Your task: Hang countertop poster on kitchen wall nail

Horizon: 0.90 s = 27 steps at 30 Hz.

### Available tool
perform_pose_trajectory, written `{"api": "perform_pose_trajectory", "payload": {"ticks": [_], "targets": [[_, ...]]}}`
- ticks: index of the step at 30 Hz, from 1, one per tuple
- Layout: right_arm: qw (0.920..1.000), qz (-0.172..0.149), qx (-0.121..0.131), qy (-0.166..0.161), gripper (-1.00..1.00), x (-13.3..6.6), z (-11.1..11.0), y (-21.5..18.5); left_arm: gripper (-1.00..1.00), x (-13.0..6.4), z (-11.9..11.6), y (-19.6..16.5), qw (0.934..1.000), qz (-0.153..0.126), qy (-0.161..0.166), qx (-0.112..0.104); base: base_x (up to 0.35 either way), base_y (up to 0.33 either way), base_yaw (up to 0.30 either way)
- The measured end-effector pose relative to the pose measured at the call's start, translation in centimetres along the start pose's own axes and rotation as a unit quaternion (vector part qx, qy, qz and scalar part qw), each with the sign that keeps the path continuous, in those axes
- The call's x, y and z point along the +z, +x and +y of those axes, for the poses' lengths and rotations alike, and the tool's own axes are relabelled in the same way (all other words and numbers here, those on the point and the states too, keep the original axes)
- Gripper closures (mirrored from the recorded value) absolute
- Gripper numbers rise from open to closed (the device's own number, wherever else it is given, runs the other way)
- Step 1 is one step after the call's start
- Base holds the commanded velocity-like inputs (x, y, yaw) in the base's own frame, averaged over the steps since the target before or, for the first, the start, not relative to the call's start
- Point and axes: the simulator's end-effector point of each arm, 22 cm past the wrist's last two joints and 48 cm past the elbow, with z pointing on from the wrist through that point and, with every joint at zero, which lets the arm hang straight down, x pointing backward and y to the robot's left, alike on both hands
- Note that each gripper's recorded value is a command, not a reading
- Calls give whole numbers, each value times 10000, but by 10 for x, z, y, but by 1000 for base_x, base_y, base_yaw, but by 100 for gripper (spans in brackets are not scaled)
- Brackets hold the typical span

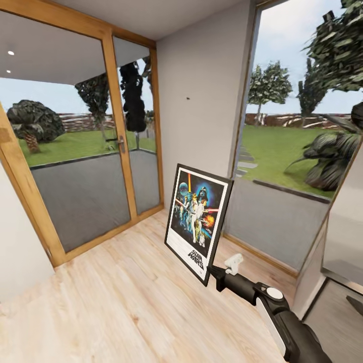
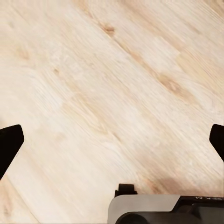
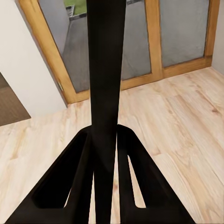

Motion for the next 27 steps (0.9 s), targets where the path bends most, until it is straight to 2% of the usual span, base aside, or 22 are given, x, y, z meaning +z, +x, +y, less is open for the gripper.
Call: {"api": "perform_pose_trajectory", "payload": {"ticks": [27], "targets": [[10000,-8,-2,-4,100,0,0,0,-100,0,0,0,10000,2,6,1,286,212,0]]}}
